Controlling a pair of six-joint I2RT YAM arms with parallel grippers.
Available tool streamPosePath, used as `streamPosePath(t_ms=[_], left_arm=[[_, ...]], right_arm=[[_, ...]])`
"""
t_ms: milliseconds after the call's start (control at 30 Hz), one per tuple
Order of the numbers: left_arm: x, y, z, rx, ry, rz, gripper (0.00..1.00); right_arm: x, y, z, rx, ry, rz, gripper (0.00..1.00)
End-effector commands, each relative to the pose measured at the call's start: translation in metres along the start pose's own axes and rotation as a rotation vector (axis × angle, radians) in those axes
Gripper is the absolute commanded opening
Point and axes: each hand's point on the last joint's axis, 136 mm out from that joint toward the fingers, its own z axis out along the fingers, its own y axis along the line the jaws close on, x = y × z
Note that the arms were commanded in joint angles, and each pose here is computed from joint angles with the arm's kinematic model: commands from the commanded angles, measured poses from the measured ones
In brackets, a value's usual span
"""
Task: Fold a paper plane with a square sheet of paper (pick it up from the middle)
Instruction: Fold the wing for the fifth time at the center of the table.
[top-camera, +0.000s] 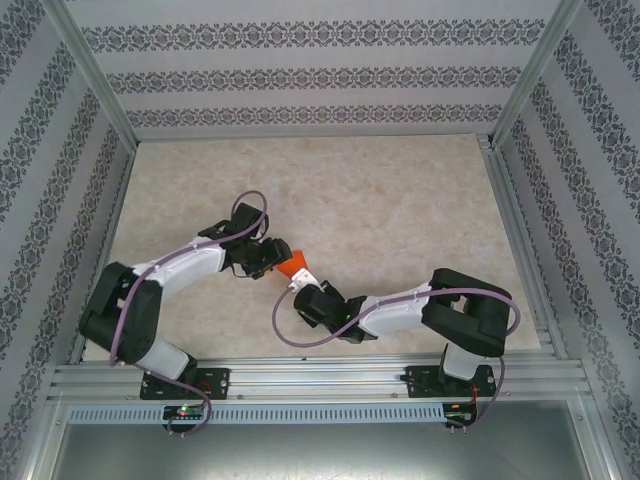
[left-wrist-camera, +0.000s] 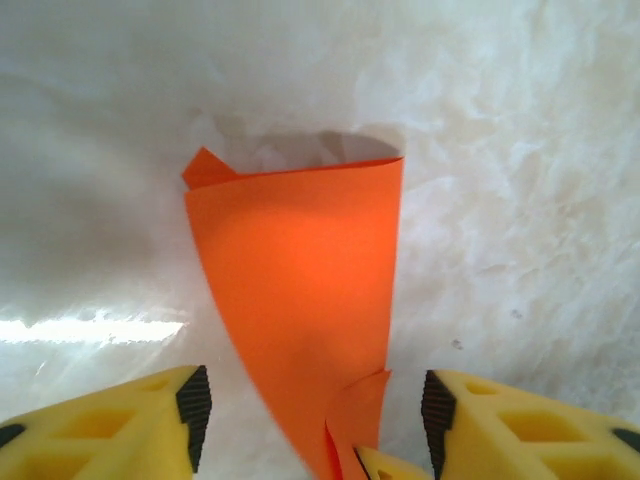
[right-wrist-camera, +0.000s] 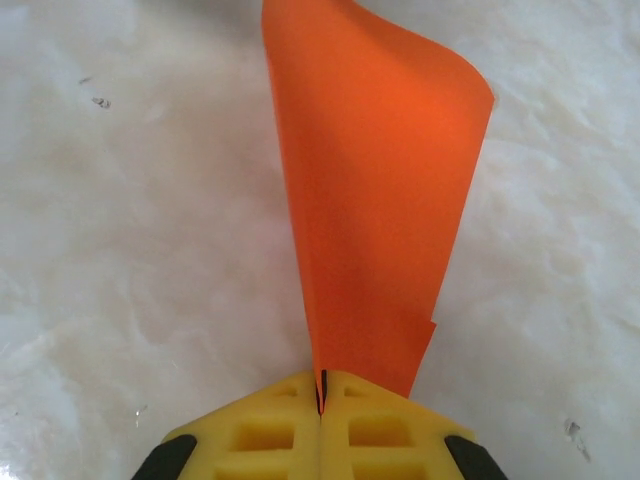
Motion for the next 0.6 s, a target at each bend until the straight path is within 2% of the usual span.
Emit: streamPosePath(t_ms=[0, 133, 267, 567], left_arm=[[-0.006, 0.013, -0.027, -0.084, -0.081, 0.023, 0.68], [-0.003, 0.02, -0.038, -0.087, -0.115, 0.018, 0.71], [0.004, 0.022, -0.037, -0.062, -0.099, 0.016, 0.7], [0.013, 0.022, -0.028, -0.021, -0.062, -0.002, 0.68]], right_arm=[[-0.012, 0.019, -0.008, -0.182, -0.037, 0.169, 0.0], [-0.017, 0.023, -0.012, -0.305, -0.059, 0.288, 0.0], [-0.015, 0.022, -0.009, -0.383, -0.035, 0.39, 0.0], [-0.007, 0.013, 0.0, -0.452, 0.019, 0.581, 0.0]])
